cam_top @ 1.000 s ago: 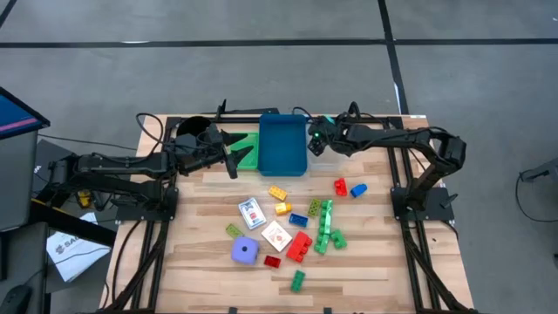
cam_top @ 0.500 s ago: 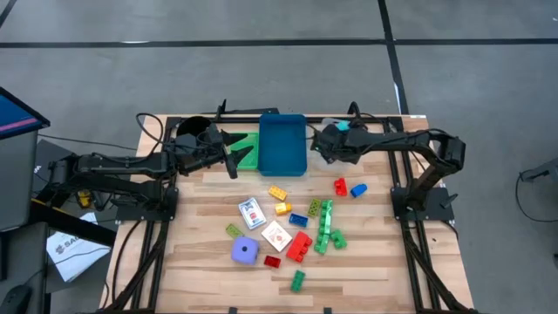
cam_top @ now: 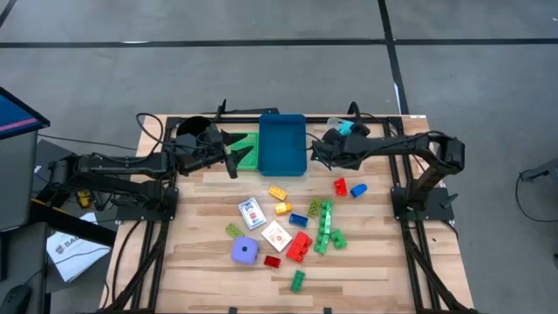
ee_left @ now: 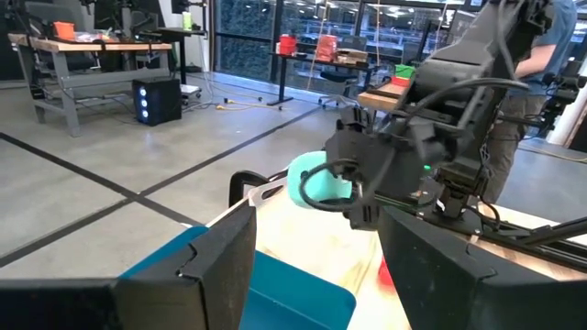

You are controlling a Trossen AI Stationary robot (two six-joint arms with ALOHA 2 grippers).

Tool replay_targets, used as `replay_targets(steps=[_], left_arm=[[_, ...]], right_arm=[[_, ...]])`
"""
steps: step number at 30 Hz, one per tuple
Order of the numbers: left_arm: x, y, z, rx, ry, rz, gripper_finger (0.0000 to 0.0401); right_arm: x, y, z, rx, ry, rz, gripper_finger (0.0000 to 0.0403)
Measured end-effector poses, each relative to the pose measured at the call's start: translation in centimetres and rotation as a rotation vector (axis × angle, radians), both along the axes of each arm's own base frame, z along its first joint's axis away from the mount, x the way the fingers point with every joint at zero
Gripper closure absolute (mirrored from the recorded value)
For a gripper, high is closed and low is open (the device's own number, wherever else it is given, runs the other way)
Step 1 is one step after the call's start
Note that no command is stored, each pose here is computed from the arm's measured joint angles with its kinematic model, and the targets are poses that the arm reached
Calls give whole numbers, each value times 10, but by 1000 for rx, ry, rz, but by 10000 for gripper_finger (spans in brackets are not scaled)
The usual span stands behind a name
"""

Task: Pick & Place Toys
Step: Put the light blue dice into the transparent bin

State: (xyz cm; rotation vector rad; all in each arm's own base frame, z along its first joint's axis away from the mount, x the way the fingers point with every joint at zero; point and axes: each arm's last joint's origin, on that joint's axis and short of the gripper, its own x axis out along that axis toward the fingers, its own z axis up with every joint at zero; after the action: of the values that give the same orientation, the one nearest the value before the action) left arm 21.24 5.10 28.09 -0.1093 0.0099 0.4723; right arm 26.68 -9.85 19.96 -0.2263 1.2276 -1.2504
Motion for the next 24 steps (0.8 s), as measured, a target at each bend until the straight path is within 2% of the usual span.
replay_targets(steps=[3, 7, 11, 12, 14, 15, 17, 18, 19, 21, 22, 23, 24], left_arm=[[0, 0, 0, 0, 0, 0, 178], [0, 0, 0, 0, 0, -1, 178], [0, 0, 0, 0, 0, -1, 178], [0, 0, 0, 0, 0, -1, 178], [0, 0, 0, -1, 0, -1, 178], [0, 0, 0, -1, 0, -2, 178], [0, 0, 0, -1, 0, -2, 178], [0, 0, 0, -1, 0, -2, 178], [0, 0, 0, -1, 0, -2, 178], [0, 0, 0, -6, 1, -3, 178], [0, 0, 0, -7, 1, -6, 178], [0, 0, 0, -8, 1, -6, 178], [0, 0, 0, -8, 0, -6, 178]], right_arm=[[7, 12, 2, -74, -8, 52, 14], [20, 24, 5, -101, 28, 190, 14], [25, 42, 14, -391, 55, 179, 14], [27, 44, 17, -363, 42, 193, 14], [32, 41, 21, -118, -47, 246, 14], [32, 39, 23, -39, -91, 250, 14], [33, 35, 26, -67, -121, 218, 14], [30, 33, 26, -94, -88, 202, 14], [27, 31, 25, -68, -65, 200, 14], [29, 24, 25, 80, -115, 212, 14], [28, 20, 25, 88, -140, 190, 14], [26, 17, 26, 40, -137, 154, 14], [23, 14, 27, -61, -114, 109, 14]])
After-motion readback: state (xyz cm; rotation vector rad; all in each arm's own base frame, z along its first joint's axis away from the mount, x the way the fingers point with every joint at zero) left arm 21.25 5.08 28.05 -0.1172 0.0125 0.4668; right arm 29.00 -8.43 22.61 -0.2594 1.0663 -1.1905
